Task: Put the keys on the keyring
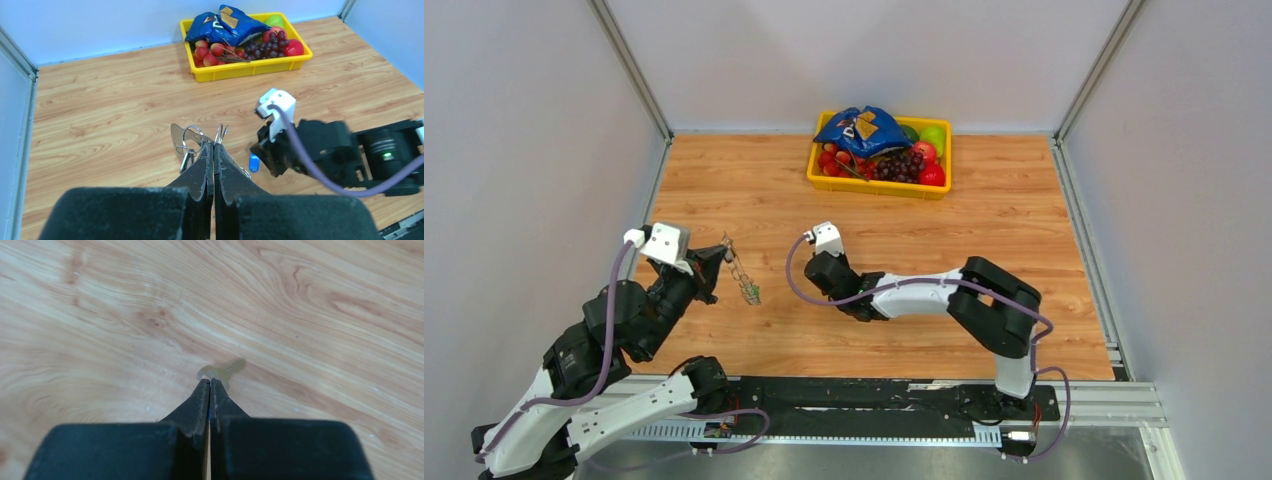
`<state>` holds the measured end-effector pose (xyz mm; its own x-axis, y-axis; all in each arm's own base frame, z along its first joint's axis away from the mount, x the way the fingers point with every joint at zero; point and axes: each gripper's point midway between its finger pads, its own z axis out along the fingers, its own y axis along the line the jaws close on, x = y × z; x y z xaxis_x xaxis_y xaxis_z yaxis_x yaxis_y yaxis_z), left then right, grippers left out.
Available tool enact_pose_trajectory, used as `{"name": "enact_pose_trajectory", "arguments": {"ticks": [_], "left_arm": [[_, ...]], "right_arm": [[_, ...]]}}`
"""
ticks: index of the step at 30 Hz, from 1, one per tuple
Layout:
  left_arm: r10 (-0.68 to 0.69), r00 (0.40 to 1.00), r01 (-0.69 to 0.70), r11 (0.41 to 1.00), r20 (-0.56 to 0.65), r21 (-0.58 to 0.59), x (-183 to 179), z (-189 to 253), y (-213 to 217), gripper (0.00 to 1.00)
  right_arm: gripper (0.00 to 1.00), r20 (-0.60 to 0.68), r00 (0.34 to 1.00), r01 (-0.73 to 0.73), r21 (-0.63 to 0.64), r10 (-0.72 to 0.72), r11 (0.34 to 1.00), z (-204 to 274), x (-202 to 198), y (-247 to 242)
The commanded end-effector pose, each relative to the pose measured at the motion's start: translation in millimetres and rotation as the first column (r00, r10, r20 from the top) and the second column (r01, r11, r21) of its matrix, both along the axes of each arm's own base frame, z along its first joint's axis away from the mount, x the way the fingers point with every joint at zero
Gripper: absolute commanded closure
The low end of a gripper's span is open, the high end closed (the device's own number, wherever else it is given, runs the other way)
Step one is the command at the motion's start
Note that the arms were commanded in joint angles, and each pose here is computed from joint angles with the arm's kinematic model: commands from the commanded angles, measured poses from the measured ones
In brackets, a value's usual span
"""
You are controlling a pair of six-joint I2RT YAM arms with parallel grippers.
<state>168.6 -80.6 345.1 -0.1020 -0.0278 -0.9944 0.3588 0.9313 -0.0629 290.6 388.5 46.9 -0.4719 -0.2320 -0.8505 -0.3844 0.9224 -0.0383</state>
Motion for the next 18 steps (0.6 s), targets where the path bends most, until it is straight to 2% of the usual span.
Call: {"name": "enact_pose_trajectory", "arguments": {"ticks": [1, 8, 14, 18], "left_arm": [[-0.028, 0.999, 0.029, 0.998, 0.035, -0.056, -1, 21, -6, 1.0], [-0.091, 0.995, 0.093, 0.994, 0.044, -0.049, -4, 28, -18, 1.0], [-0.184, 0.981, 0.186, 0.982, 0.055, -0.021, -7, 34, -39, 1.0], [-0.254, 0.965, 0.255, 0.967, 0.062, 0.003, -10, 37, -53, 1.0]], "right_arm": [[1.0, 0.081, 0.99, -0.131, 0.193, 0.117, 0.972, 82, -13, 15], [1.0, 0.197, 0.919, -0.388, 0.293, 0.342, 0.874, 160, -60, -2], [1.0, 0.282, 0.774, -0.633, 0.295, 0.567, 0.716, 215, -110, -10], [1.0, 0.359, 0.639, -0.769, 0.274, 0.681, 0.577, 248, -146, -21]]}}
